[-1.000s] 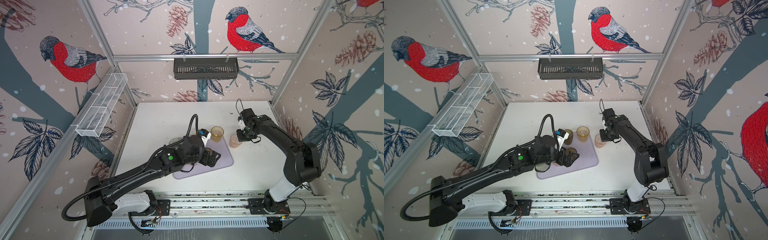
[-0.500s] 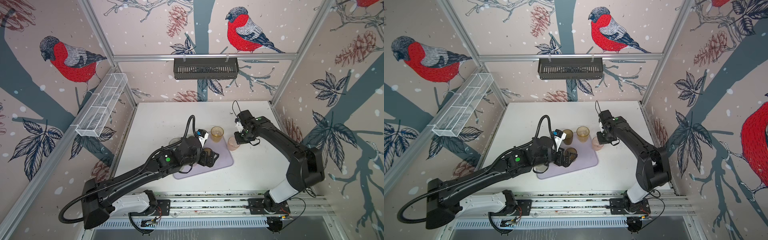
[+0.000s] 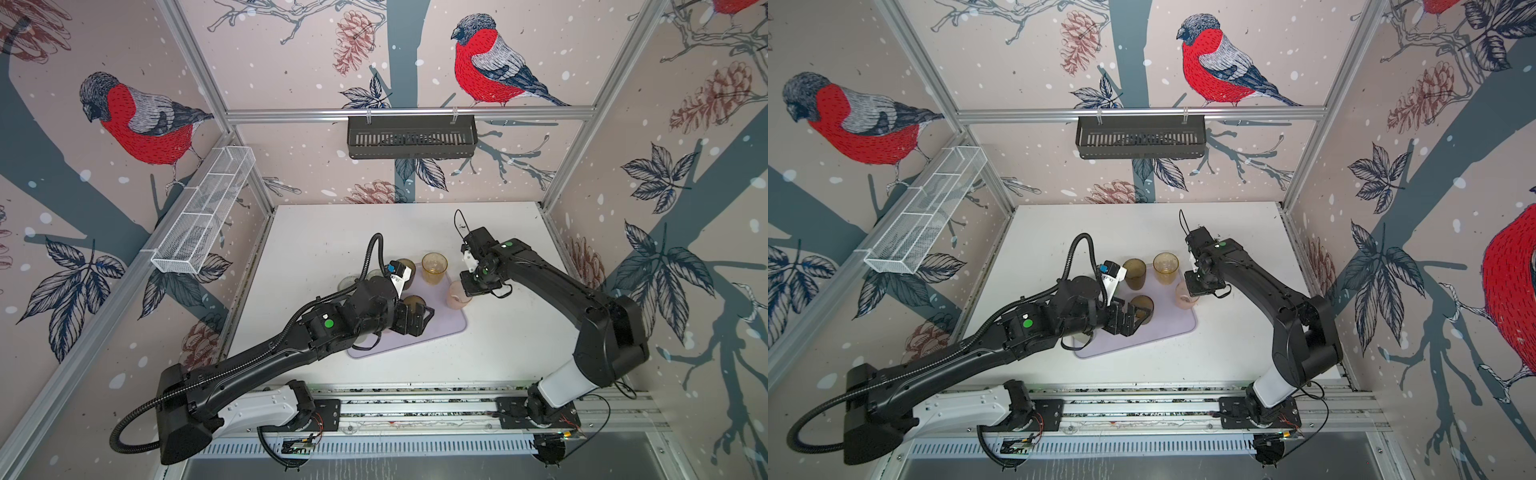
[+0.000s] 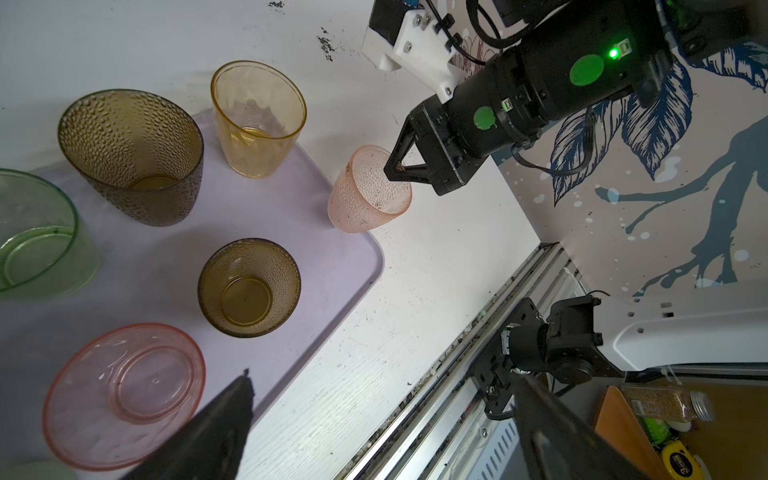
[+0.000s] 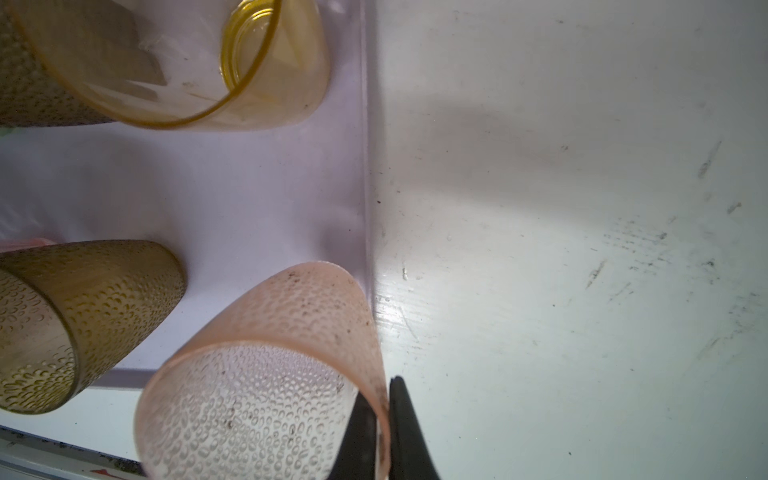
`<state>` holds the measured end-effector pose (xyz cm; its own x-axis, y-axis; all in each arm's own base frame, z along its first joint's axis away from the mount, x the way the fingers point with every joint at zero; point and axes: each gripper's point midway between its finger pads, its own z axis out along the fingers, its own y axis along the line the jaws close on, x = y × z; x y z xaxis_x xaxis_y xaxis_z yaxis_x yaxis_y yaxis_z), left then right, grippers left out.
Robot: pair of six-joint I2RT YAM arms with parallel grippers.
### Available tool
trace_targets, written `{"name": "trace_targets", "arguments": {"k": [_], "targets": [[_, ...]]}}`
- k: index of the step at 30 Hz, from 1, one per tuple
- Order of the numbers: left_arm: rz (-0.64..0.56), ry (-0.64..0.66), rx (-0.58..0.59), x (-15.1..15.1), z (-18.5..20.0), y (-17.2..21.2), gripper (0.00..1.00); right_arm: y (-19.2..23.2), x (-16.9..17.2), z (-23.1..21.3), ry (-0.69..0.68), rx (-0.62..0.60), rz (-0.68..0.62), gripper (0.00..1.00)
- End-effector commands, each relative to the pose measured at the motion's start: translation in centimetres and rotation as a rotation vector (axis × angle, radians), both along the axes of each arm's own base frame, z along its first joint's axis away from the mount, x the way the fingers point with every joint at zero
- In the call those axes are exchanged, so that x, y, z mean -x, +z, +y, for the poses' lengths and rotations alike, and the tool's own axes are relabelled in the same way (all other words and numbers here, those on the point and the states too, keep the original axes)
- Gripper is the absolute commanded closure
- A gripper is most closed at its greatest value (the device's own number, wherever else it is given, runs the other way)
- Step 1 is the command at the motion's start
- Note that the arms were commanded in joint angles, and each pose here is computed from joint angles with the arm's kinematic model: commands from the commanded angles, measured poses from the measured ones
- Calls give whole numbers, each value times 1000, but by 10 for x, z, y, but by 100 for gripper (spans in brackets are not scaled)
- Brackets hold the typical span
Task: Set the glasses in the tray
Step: 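Lower the peach dotted glass onto the tray's near corner with the right gripper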
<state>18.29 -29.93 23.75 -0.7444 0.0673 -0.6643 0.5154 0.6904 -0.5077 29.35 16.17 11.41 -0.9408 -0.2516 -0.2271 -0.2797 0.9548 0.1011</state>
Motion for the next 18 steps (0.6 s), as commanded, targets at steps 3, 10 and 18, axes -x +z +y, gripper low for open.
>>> {"name": "trace_targets", "arguments": {"k": [3, 10, 18], "targets": [[7, 33, 8, 0, 7, 2, 3, 2, -1, 8, -7, -18, -8, 99], [14, 57, 16, 2, 16, 1, 3, -3, 0, 20, 10, -24, -1, 99], [21, 69, 15, 3, 18, -2, 3, -10, 4, 28, 23, -27, 10, 99]]}}
